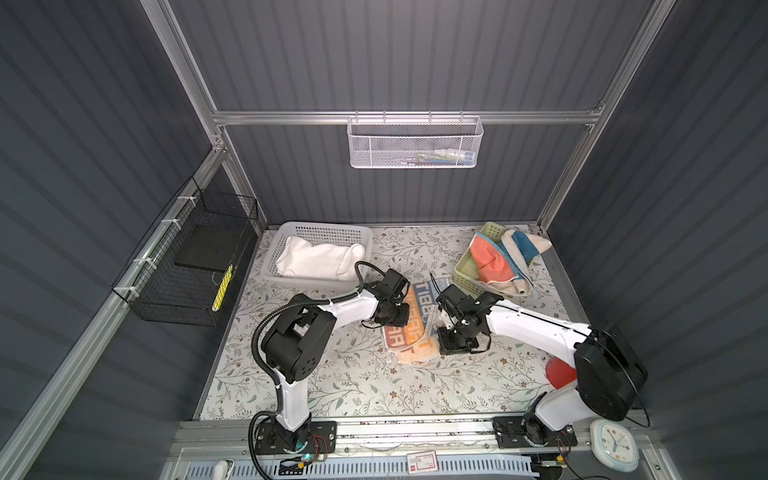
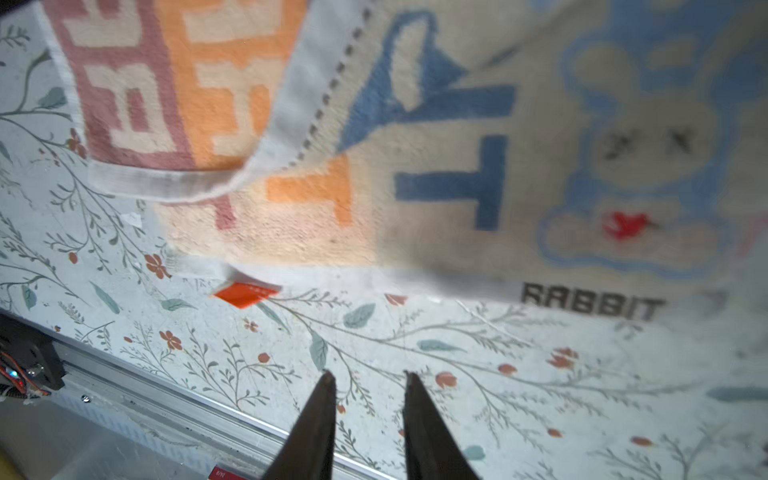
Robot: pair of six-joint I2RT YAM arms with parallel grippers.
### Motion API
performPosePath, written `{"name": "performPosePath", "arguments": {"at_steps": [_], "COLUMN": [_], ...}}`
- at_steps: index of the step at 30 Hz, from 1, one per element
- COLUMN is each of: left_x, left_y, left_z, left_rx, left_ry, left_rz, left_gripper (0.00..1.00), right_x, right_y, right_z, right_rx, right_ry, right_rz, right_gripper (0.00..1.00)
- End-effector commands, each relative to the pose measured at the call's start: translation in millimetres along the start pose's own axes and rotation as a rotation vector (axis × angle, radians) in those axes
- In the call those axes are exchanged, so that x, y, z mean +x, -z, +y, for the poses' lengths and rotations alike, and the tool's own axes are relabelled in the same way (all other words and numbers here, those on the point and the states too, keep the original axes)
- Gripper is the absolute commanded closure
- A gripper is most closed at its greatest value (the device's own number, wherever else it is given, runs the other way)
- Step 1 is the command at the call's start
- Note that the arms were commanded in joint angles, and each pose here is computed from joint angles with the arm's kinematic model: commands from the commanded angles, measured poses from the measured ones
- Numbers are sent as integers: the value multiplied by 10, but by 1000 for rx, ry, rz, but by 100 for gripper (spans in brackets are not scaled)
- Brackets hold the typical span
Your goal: Fold and stack the towels
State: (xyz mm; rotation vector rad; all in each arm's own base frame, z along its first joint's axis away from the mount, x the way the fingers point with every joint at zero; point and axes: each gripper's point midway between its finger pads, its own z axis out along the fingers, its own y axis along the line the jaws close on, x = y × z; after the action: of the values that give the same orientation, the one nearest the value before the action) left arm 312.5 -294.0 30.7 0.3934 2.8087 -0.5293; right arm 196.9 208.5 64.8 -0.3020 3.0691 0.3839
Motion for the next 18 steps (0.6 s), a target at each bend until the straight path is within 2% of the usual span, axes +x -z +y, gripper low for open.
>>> {"name": "performPosePath", "arguments": {"at_steps": [1, 5, 9, 11, 14, 18], "left_x": [-6, -34, -26, -9, 6, 17], "left_y": [-30, -69, -119, -139, -139, -119], "left_z": [81, 55, 14, 10, 37, 90], "left_rx": [-39, -27, 4, 11, 4, -10], "left_ry": [-41, -45, -20, -7, 3, 10], "left_rz": [37, 43, 49, 54, 52, 53], "left_gripper": [74, 74, 74, 74, 74, 74], "right_x": [-155, -593, -1036, -1199, -1336, -1255], "right_y": [196, 285, 85, -31, -184, -388], "right_z": [-8, 275, 548, 610, 655, 535], "right_rx": [35, -20, -130, -149, -143, -96], "right_ry": [-16, 61, 92, 93, 104, 85], "right_rz": [-81, -164, -194, -182, -162, -105], "right_gripper": [65, 66, 79, 82, 83, 84]}}
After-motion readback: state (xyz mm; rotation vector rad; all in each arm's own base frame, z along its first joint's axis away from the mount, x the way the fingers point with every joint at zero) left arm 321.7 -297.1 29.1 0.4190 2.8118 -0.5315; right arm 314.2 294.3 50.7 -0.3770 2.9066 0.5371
